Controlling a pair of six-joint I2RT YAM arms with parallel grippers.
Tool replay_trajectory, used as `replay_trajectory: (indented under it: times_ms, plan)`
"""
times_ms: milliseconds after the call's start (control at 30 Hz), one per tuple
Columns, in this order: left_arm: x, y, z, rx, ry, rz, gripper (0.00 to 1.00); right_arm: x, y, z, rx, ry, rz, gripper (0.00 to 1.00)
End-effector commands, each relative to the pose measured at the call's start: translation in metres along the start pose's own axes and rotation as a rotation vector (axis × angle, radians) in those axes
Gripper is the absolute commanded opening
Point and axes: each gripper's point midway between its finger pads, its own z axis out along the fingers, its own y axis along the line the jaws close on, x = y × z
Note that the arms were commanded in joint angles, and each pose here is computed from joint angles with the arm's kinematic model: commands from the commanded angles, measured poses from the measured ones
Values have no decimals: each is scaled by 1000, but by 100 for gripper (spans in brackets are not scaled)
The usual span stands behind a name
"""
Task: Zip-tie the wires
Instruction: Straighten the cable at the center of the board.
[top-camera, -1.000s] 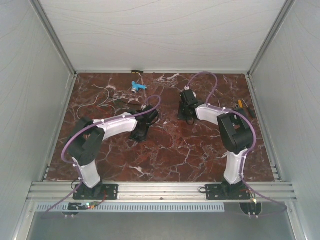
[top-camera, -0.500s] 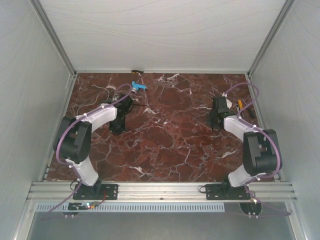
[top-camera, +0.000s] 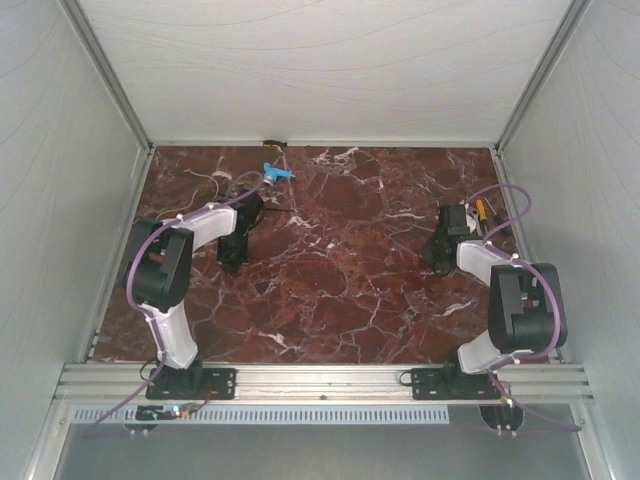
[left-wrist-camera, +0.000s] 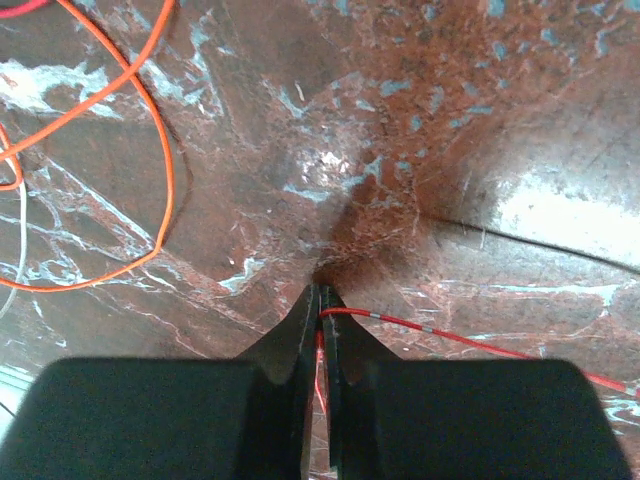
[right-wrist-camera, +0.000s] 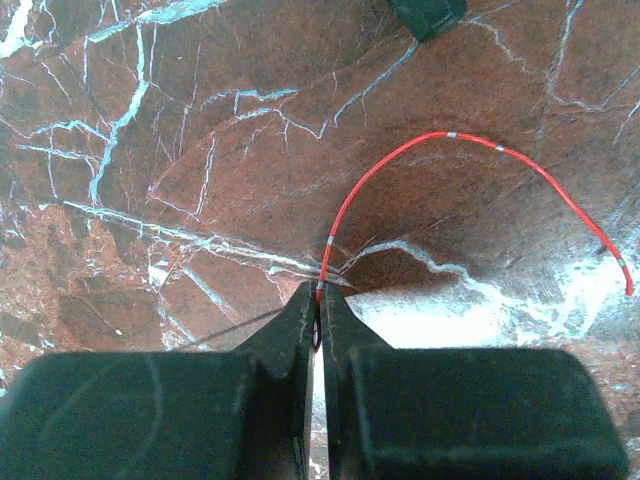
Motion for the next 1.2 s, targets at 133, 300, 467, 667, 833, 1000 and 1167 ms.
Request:
replay_trajectory:
  times_ms: [133,300,467,667,833,1000,1167]
  plan:
    - [4,10,17,-57,75,-6,0,-17,3,2,-24,-52,2,0]
    - [17,-12,15,-9,93,68,0,-9,25,1,-83,-24,-67,0]
    - [25,-21,16,-10,109,107,20,-2,32,0,-89,-4,-96,12]
    - [26,-20,9,-18,100,113,36,-1,35,-3,-94,6,-100,26]
    - [25,-21,-1,-11,80,113,59,-7,43,-11,-113,-5,-106,37]
    - [15,-20,-15,0,48,109,82,-18,54,-24,-141,-23,-115,55]
    - [10,-36,-33,119,41,124,99,-30,63,-38,-166,-50,-127,66]
